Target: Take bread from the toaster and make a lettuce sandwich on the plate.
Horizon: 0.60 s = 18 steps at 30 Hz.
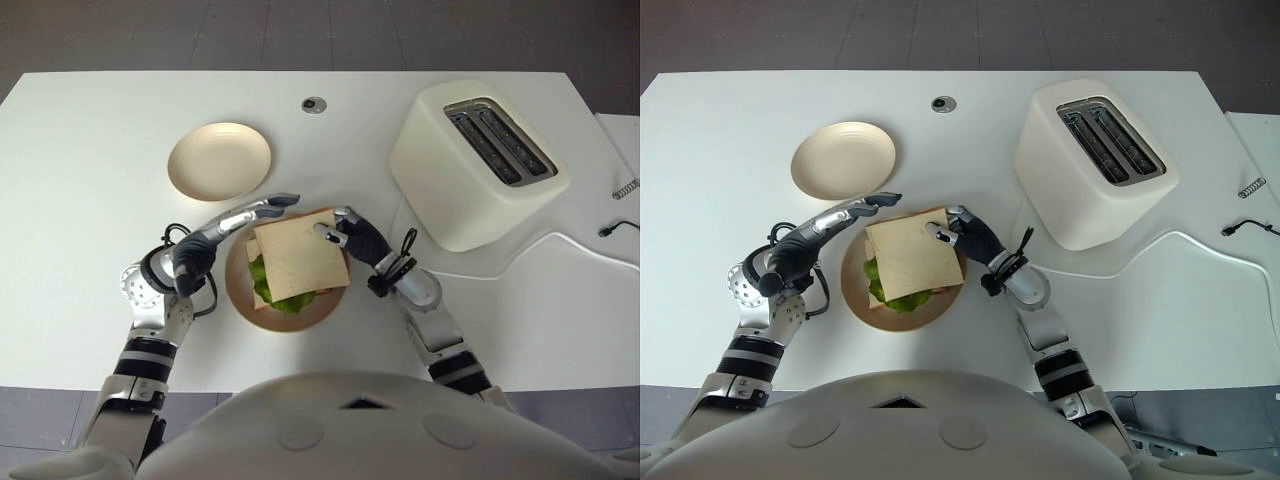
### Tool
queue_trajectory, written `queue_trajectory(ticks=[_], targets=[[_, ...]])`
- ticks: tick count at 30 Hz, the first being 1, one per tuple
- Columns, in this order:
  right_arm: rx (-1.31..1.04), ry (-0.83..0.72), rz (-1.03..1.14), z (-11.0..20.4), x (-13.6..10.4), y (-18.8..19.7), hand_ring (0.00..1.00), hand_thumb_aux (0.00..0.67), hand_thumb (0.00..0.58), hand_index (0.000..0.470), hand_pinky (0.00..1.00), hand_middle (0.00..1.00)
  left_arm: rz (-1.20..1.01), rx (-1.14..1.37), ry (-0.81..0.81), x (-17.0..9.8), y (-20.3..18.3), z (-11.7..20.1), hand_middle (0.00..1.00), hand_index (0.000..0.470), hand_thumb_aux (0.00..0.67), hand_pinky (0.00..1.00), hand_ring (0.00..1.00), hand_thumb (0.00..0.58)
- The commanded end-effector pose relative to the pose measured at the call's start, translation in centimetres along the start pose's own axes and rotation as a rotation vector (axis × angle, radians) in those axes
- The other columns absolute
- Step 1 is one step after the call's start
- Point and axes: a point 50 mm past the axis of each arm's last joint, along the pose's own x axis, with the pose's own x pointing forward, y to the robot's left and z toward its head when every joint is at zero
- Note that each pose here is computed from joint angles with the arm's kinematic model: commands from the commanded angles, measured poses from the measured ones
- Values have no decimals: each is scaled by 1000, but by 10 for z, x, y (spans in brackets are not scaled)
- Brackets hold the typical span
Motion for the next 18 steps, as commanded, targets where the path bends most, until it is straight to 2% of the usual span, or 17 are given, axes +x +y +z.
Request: queue_trajectory(ticks=[1, 7, 9, 10, 12, 13, 14, 16, 18], targets=[[-83, 46, 20, -12, 1, 11, 1000, 670, 580, 470, 1000, 1000, -88, -19, 41, -3, -11, -3, 0, 0, 0, 0, 0, 0], [-172, 50, 20, -17, 1, 12, 1000, 670, 580, 470, 1000, 1000, -223, -38, 117, -8, -28, -11, 0, 0, 0, 0, 0, 0], [-191, 51, 17, -18, 2, 11, 1000, 670, 580, 470, 1000, 1000, -293, -45, 160, -12, -36, -16, 0, 66, 95, 0, 0, 152], [-199, 52, 16, -18, 2, 11, 1000, 670, 580, 470, 1000, 1000, -311, -46, 175, -13, -37, -17, 0, 79, 113, 0, 0, 179], [-211, 53, 17, -19, 2, 10, 996, 670, 580, 470, 996, 996, -340, -47, 203, -16, -39, -20, 0, 142, 202, 0, 0, 297], [-216, 52, 18, -19, 2, 10, 984, 670, 580, 470, 984, 984, -364, -49, 218, -18, -41, -21, 0, 238, 339, 0, 0, 438], [-219, 51, 19, -19, 2, 10, 976, 670, 580, 470, 976, 976, -386, -51, 233, -20, -43, -21, 0, 247, 352, 0, 0, 449], [-227, 44, 21, -17, 3, 9, 957, 670, 580, 470, 957, 957, -419, -54, 250, -22, -45, -23, 0, 299, 426, 0, 0, 503], [-233, 30, 21, -15, 4, 8, 953, 670, 580, 470, 953, 953, -433, -59, 254, -22, -46, -25, 0, 302, 431, 0, 0, 506]])
